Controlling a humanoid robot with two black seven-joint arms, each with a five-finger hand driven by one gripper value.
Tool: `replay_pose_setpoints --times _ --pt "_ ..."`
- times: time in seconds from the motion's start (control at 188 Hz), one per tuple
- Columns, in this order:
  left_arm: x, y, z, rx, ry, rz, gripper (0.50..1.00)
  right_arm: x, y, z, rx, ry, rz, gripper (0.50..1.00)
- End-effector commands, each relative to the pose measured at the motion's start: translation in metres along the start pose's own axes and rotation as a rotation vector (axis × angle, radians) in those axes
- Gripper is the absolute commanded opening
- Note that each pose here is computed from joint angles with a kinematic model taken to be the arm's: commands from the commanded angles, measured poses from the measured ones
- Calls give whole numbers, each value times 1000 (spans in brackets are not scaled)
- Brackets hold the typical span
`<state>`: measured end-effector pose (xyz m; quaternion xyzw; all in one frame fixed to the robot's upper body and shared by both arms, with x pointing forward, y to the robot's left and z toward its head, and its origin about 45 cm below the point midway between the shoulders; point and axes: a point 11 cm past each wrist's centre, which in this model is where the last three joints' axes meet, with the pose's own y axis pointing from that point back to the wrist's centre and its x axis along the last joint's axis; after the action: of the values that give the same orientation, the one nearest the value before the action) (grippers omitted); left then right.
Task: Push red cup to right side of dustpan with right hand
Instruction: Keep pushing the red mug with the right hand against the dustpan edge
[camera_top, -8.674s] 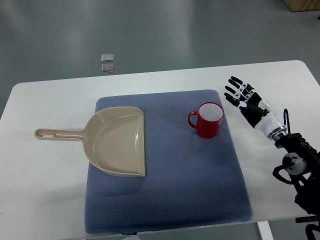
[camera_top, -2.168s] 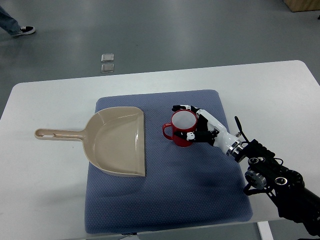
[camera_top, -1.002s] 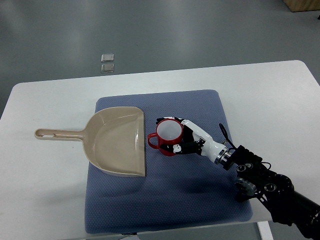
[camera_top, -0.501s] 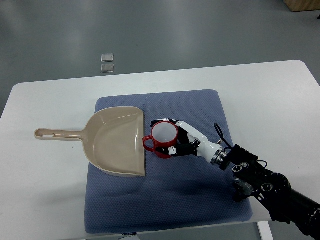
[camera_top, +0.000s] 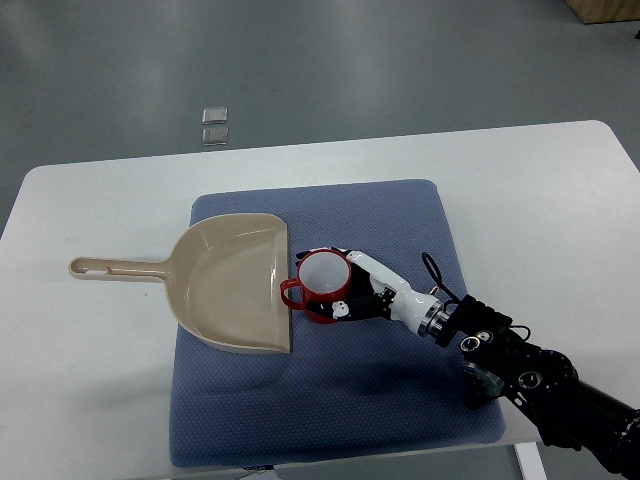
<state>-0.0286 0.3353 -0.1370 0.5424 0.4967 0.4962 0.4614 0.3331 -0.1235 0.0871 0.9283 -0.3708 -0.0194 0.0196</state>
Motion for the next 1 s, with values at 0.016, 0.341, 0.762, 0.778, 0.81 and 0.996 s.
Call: replay_pose_setpoints --times 0.016,0.341,0.762,0.778,0.81,0.996 --pt "0 0 0 -1 0 -1 1000 0 0 0 1 0 0 811" --pt "0 0 0 1 0 -1 1000 -8 -5 -7 24 5 -20 805" --pt "0 0 0 -1 0 0 1000 -16 -6 -7 23 11 -42 805" --pt "0 0 0 1 0 0 1000 -16 -6 -7 23 11 -42 805" --pt "0 0 0 -1 0 -1 1000 -16 -6 -7 23 13 -40 805" --pt "0 0 0 1 0 0 1000 -18 -6 -5 17 16 -47 809"
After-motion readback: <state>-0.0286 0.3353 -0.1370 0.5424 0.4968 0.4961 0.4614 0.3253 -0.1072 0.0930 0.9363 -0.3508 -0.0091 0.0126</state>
